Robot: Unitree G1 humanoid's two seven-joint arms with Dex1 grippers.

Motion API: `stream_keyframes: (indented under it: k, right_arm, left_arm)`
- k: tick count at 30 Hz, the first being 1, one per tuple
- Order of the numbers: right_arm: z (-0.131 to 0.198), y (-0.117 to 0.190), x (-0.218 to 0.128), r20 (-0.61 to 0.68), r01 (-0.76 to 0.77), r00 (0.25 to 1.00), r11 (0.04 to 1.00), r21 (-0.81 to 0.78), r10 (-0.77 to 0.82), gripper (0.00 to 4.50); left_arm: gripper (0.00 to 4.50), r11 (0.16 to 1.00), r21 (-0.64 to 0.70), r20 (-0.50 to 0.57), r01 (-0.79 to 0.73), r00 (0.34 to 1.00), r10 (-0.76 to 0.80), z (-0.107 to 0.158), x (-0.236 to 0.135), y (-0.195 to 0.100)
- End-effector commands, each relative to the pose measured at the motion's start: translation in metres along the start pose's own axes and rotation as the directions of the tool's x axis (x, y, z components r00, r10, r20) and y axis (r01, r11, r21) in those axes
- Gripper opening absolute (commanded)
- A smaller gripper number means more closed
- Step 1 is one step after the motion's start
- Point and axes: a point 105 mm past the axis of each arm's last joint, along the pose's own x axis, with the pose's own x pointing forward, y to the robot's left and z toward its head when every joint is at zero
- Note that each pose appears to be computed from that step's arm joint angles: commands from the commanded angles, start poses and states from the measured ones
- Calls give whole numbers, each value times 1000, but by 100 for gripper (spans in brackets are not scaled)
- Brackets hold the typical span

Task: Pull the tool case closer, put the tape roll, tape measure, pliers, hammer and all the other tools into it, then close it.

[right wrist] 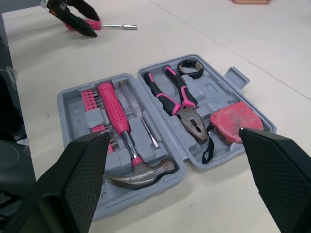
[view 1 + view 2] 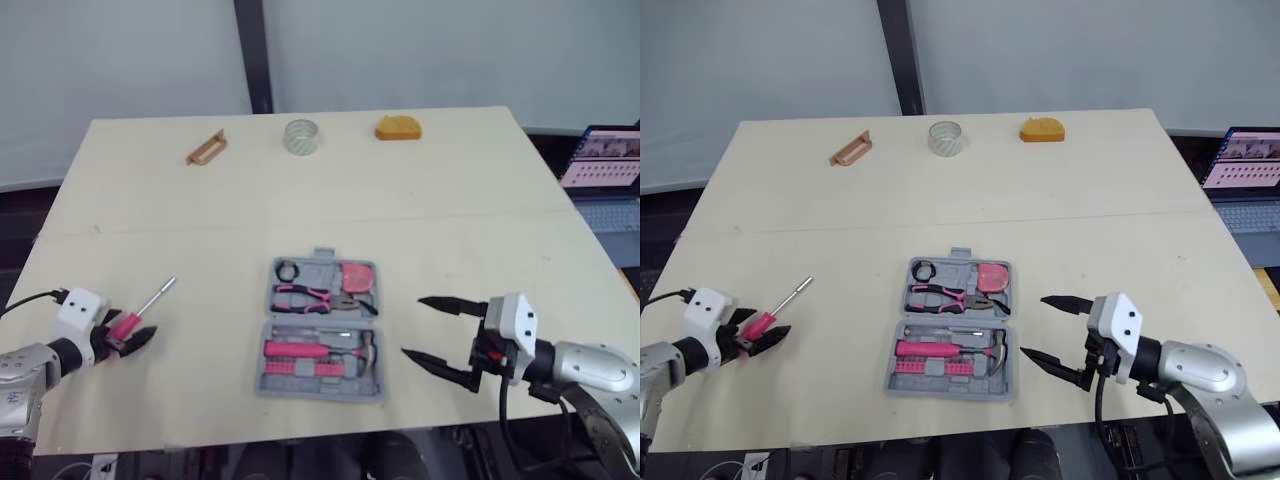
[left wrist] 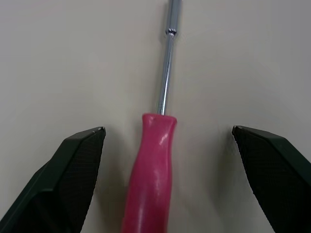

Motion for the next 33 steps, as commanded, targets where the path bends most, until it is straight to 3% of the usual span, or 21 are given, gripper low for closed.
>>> stream_keyframes:
  k: [1, 12, 15, 21, 28, 33]
  right_arm:
    - [13, -1, -4, 22, 17, 1000, 999, -46, -16, 447]
    - [13, -1, -3, 23, 13, 1000, 999, -44, -12, 447]
    - [13, -1, -3, 22, 12, 1000, 999, -43, -11, 450]
    - [12, -1, -5, 19, 17, 1000, 999, -37, -16, 450]
    - [10, -1, -4, 40, 14, 999, 999, 30, -15, 450]
    - [11, 1, -3, 56, -16, 998, 998, 60, 12, 450]
  left_arm:
    - [450, 1000, 12, -1, 4, 1000, -4, -3, -2, 0]
    - [450, 1000, -12, -12, 20, 1000, -20, -9, -1, -3]
    - [368, 1000, -8, -13, 22, 1000, -22, -7, 1, -3]
    - [65, 999, -5, -27, 33, 999, -33, -11, 2, -5]
    - [59, 999, 26, -28, 27, 999, -26, -12, -1, -5]
    - [59, 997, 68, 9, 43, 999, -44, 1, -5, -12]
